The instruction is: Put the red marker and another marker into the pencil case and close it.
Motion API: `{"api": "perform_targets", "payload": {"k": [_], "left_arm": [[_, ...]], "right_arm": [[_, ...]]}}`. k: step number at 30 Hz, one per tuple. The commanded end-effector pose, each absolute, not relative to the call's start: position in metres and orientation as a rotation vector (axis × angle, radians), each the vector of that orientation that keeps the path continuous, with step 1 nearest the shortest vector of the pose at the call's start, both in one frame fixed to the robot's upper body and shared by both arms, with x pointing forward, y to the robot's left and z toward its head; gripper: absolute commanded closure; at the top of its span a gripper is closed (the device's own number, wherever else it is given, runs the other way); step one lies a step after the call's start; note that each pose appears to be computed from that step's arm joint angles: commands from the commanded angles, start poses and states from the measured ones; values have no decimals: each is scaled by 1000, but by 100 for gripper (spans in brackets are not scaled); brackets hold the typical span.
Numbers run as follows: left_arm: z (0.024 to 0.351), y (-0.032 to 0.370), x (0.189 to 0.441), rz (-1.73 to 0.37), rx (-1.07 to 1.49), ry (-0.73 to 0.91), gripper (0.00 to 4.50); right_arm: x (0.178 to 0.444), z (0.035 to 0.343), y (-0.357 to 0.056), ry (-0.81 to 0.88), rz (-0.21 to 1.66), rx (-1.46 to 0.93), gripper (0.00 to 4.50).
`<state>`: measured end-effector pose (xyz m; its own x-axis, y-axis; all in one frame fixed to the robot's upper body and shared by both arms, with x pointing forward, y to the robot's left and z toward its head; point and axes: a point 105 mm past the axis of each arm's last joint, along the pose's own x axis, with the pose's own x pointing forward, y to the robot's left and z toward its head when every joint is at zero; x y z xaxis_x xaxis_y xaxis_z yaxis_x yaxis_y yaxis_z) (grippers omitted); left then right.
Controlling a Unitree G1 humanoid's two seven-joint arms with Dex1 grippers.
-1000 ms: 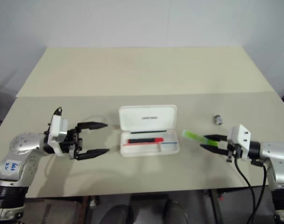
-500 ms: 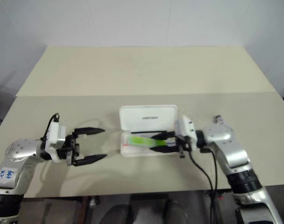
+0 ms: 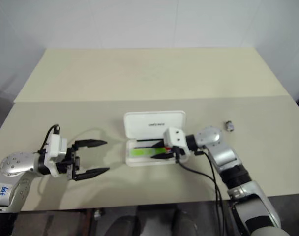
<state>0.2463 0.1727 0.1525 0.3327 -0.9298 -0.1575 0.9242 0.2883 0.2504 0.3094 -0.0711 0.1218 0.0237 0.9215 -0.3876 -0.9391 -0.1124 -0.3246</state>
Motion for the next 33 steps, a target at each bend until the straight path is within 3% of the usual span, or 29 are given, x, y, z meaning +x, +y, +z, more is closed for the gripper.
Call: {"api": "perform_targets", "payload": {"k": [1,4,5,13,23,33], "left_arm": [[160,172,243,-1235,349,-47,0],[161,172,243,-1230,349,-49,0],[161,172,243,-1229,350,-49,0],[160,171,247,-1232,348,-58,0],[160,163,251,-1257,332,-76,0],[158,150,255,-1274,303,-99,0]], "right_arm": [[309,129,-69,15,1594,-610,324],[306,127,-67,36,1607,-584,324],[306,128,-66,37,1609,-575,262],[302,147,-51,-42,1613,-530,3],[284,192,-71,-127,1546,-374,3],[318,211,-168,-74,992,-333,3]]}}
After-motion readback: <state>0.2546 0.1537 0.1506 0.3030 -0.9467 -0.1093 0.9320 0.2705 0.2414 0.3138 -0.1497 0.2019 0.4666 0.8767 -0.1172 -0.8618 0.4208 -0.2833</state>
